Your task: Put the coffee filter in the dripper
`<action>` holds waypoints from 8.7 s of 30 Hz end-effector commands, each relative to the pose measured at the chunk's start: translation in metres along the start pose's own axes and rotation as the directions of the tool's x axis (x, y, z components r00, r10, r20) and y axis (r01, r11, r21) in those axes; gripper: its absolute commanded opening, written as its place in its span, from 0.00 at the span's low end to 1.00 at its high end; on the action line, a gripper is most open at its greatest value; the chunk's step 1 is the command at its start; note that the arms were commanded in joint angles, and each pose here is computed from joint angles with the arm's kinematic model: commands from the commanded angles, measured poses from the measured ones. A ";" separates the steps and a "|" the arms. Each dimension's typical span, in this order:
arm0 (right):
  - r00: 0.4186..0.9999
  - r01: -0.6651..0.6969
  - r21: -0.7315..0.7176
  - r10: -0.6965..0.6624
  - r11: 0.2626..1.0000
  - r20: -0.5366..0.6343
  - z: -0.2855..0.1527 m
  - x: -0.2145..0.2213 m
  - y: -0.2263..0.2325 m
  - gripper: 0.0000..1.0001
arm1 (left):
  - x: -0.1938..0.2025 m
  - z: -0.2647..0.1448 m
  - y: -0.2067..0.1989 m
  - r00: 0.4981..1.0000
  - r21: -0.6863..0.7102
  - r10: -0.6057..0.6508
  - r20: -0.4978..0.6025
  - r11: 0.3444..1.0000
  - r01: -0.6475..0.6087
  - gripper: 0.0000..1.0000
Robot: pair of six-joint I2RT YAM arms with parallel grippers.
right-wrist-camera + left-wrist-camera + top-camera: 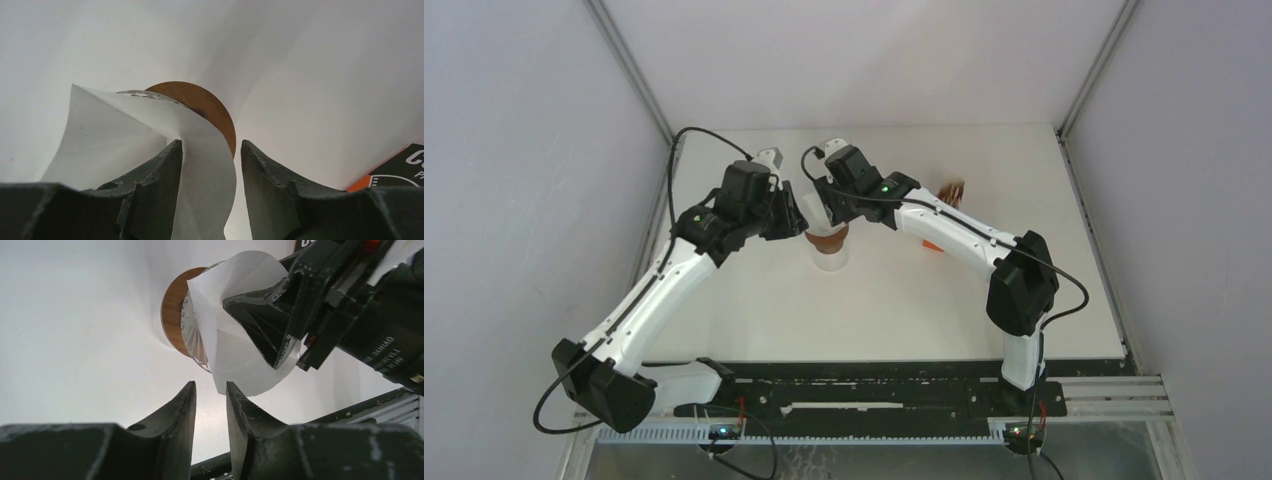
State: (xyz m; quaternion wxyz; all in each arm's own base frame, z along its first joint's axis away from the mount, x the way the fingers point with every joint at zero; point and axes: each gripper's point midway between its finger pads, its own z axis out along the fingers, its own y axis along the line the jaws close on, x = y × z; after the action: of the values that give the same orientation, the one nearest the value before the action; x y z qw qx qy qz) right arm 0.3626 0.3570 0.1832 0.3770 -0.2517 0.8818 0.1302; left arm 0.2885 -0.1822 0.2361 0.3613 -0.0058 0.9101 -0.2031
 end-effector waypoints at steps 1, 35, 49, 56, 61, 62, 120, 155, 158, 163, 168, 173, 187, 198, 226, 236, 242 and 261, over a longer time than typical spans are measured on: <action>0.994 0.012 -0.019 -0.010 1.000 0.108 -0.029 -0.035 0.006 0.56 | -0.022 -0.019 -0.005 0.994 0.026 -0.002 0.105 1.000 -0.001 0.36; 0.998 -0.041 -0.060 0.043 0.997 0.044 -0.005 -0.016 -0.006 0.56 | -0.023 0.029 0.008 0.999 -0.073 0.023 0.041 0.997 -0.020 0.31; 0.998 -0.045 -0.113 0.051 0.993 0.046 -0.013 -0.019 0.002 0.56 | -0.020 0.039 0.004 1.000 -0.057 0.021 0.013 0.998 -0.021 0.29; 0.994 -0.042 -0.140 0.056 0.989 0.097 -0.032 -0.033 0.005 0.57 | -0.021 0.041 0.004 1.000 -0.058 0.023 0.009 0.998 -0.022 0.28; 0.990 -0.045 -0.150 0.064 0.988 0.124 -0.041 -0.038 0.005 0.58 | -0.025 0.038 0.002 1.000 -0.055 0.020 0.022 0.998 -0.019 0.28; 0.990 -0.046 -0.150 0.066 0.988 0.128 -0.042 -0.039 0.005 0.59 | -0.026 0.037 0.001 0.999 -0.052 0.020 0.026 0.998 -0.019 0.29; 0.994 -0.075 -0.175 0.088 0.982 0.066 -0.020 -0.024 -0.002 0.60 | -0.030 0.045 0.021 1.000 -0.118 0.000 0.026 0.993 0.003 0.20; 0.956 -0.171 -0.345 0.241 0.923 0.169 -0.055 -0.042 -0.008 0.61 | -0.031 0.043 0.016 1.000 -0.094 0.000 0.027 0.996 0.002 0.21; 0.952 -0.161 -0.358 0.240 0.920 0.190 -0.063 -0.047 -0.006 0.62 | -0.032 0.042 0.015 1.000 -0.092 0.001 0.029 0.996 0.002 0.22; 0.957 -0.166 -0.347 0.235 0.923 0.168 -0.056 -0.042 -0.007 0.62 | -0.030 0.045 0.016 1.000 -0.092 0.001 0.020 0.996 0.001 0.22; 0.965 -0.185 -0.306 0.231 0.934 0.121 -0.037 -0.031 -0.012 0.63 | -0.029 0.048 0.016 1.000 -0.093 0.001 0.012 0.996 0.001 0.19; 0.970 -0.194 -0.263 0.225 0.945 0.091 -0.022 -0.022 -0.019 0.62 | -0.027 0.051 0.016 1.000 -0.095 -0.001 0.001 0.996 0.001 0.17; 0.977 -0.185 -0.213 0.202 0.959 0.062 -0.011 -0.012 -0.023 0.62 | -0.018 0.058 0.022 1.000 -0.111 0.000 -0.024 0.994 -0.003 0.15; 0.969 -0.177 -0.285 0.217 0.942 0.115 -0.037 -0.025 -0.013 0.62 | -0.023 0.051 0.022 1.000 -0.113 0.001 -0.001 0.994 -0.001 0.16; 0.953 -0.191 -0.371 0.262 0.909 0.150 -0.055 -0.033 -0.007 0.63 | -0.039 0.040 0.007 0.999 -0.062 -0.007 0.045 0.998 0.010 0.31; 0.951 -0.181 -0.376 0.259 0.909 0.169 -0.059 -0.038 -0.007 0.63 | -0.052 0.028 0.001 0.995 -0.039 -0.015 0.096 0.999 0.019 0.38; 0.943 -0.165 -0.381 0.258 0.910 0.209 -0.069 -0.048 -0.007 0.64 | -0.063 0.016 -0.003 0.989 -0.022 -0.019 0.148 0.999 0.023 0.43; 0.896 -0.156 -0.312 0.267 0.937 0.354 -0.112 -0.061 -0.036 0.72 | -0.084 -0.047 0.013 0.933 -0.004 -0.066 0.353 0.997 0.072 0.69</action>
State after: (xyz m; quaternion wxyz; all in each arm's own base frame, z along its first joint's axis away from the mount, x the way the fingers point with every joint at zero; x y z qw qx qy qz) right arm 0.3436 0.3272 0.2487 0.4058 -0.1973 0.8226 0.3460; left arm 0.3249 -0.1637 0.2820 0.4491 -0.0470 0.8704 -0.1961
